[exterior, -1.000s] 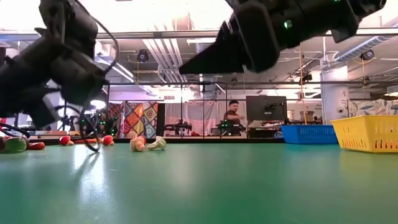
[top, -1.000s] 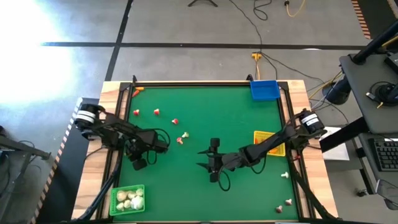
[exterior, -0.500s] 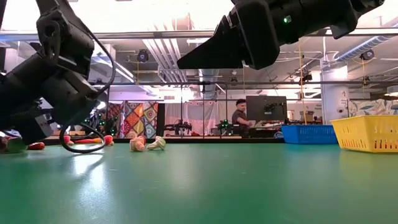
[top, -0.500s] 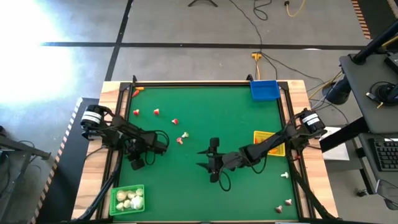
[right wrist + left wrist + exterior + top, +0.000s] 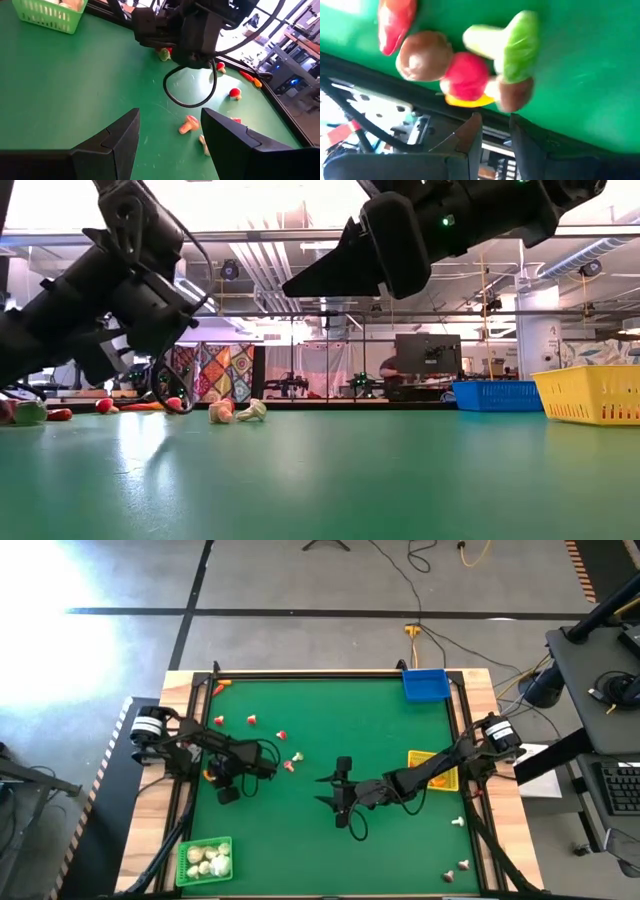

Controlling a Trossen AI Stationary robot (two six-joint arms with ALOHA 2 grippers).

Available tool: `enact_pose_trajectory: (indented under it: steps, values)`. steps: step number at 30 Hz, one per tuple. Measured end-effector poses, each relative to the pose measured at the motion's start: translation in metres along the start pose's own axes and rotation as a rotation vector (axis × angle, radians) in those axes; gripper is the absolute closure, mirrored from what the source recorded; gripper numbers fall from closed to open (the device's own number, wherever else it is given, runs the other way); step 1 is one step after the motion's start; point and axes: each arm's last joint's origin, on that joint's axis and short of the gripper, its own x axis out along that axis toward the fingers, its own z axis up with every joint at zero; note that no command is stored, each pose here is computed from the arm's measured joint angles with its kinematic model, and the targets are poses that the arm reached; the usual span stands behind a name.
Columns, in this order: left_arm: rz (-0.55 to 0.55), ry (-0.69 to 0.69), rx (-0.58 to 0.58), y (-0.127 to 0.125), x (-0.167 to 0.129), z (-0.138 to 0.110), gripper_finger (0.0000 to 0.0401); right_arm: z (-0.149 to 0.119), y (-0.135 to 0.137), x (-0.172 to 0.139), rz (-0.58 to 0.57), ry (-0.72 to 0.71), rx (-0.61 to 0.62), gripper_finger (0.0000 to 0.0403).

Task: Sort produce into baskets
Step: Put the brown mushroom into the blue bin

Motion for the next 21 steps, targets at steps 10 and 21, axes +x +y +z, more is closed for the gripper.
enact_pose_trajectory:
  steps: [10,21]
  values:
    - [0.104,-0.015,0.177,0.006,0.005,0.003,0.0324,0.0,0.001,0.0,0.056,-0.013,0.025,0.0199]
    - [0.051,0.09,0.348,-0.002,0.016,0.012,0.0324,0.0,0.001,0.0,0.057,-0.007,0.021,0.0199]
